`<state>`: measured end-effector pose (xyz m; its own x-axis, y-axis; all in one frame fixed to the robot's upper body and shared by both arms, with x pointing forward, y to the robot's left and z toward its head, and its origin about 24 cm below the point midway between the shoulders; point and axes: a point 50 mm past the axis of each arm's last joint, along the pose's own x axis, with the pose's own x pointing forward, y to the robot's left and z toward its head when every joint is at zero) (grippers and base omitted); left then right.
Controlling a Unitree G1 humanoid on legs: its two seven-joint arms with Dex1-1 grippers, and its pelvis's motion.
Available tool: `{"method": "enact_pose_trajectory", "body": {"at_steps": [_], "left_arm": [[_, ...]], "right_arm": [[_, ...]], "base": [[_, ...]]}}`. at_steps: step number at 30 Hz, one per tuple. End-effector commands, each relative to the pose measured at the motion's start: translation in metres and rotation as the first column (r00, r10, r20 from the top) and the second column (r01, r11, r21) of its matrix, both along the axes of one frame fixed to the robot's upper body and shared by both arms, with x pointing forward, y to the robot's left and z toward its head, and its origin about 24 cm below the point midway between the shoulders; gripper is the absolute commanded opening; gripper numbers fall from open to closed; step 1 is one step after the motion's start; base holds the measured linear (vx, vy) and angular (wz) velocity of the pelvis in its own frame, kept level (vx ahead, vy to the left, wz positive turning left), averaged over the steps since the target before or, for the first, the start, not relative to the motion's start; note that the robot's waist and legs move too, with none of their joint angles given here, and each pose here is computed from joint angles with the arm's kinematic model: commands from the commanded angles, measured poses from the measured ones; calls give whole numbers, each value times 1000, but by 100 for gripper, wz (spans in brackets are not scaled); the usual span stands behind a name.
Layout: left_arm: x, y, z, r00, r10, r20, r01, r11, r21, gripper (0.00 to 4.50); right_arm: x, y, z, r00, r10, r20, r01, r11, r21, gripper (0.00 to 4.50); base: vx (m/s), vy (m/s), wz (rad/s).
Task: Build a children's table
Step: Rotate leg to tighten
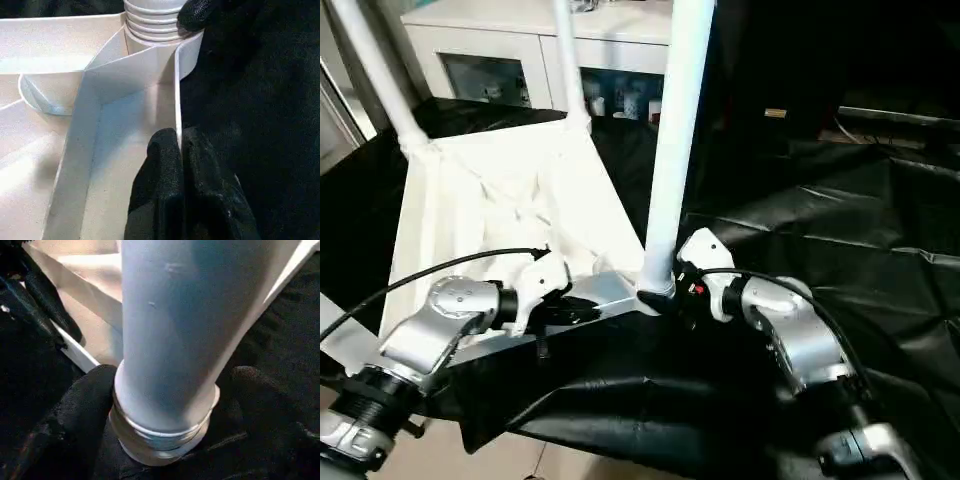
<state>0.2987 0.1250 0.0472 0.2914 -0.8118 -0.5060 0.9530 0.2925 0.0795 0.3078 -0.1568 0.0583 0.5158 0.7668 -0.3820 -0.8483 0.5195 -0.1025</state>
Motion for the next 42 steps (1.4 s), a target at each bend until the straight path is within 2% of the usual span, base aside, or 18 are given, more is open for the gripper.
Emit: {"method": "enact_pose_trajectory", "body": {"at_steps": [1,9,13,15,16,17,20,22,23,24,26,27,28,29,32,36,39,42], "left_arm": [[-4,10,-8,999,13,-41,-10,999,53,0],[-4,14,-6,999,18,-46,-16,998,56,0],[2,13,-3,997,72,-21,-70,996,48,0],[17,4,3,976,215,27,-216,976,13,0],[17,3,3,974,223,29,-223,975,11,0],[24,-5,6,956,288,51,-288,958,-8,0],[31,-21,8,929,359,87,-358,933,-20,0],[33,-27,9,922,377,91,-376,926,-33,0],[32,-38,9,919,382,97,-379,924,-46,0],[32,-38,9,919,382,97,-379,924,-46,0],[28,-48,7,931,352,100,-348,936,-50,0],[23,-52,5,947,309,89,-305,951,-55,0],[21,-52,5,952,295,83,-291,955,-54,0],[21,-52,5,952,295,83,-291,955,-54,0],[11,-39,5,984,168,59,-166,985,-38,0],[5,-26,4,993,111,43,-111,994,-12,0],[-4,-13,6,1000,15,-1,-15,1000,-17,0],[-8,-4,9,999,-17,-30,16,999,-30,0]], "right_arm": [[2,3,0,1000,17,6,-17,1000,5,361],[3,12,-5,999,31,-11,-31,998,50,290],[3,15,-11,1000,-12,-9,13,997,70,278],[2,24,-23,987,-161,-21,163,980,114,277],[2,25,-24,985,-170,-23,172,978,117,277],[0,34,-31,963,-264,-51,269,952,146,277],[-1,53,-40,913,-393,-108,407,895,182,276],[-1,61,-42,894,-431,-122,447,877,180,276],[0,74,-43,886,-446,-125,462,869,179,276],[0,74,-43,886,-446,-125,462,869,179,276],[1,89,-37,902,-416,-115,431,878,208,276],[1,94,-31,921,-375,-108,390,886,249,311],[1,95,-29,926,-362,-106,378,888,262,311],[1,95,-29,926,-362,-106,378,888,262,346],[2,79,-16,957,-284,-59,289,921,262,359],[4,59,-8,974,-220,-54,227,938,260,373],[4,36,-2,992,-121,-25,123,975,183,373],[0,24,2,1000,-16,-15,18,991,132,373]], "base": [[0,0,0],[0,0,0],[0,0,0],[0,0,0],[0,0,0],[0,0,0],[0,0,0],[0,0,0],[0,0,0],[0,0,0],[0,0,0],[0,0,0],[0,0,0],[0,0,0],[0,0,0],[0,0,0],[0,0,0],[0,0,0]]}}
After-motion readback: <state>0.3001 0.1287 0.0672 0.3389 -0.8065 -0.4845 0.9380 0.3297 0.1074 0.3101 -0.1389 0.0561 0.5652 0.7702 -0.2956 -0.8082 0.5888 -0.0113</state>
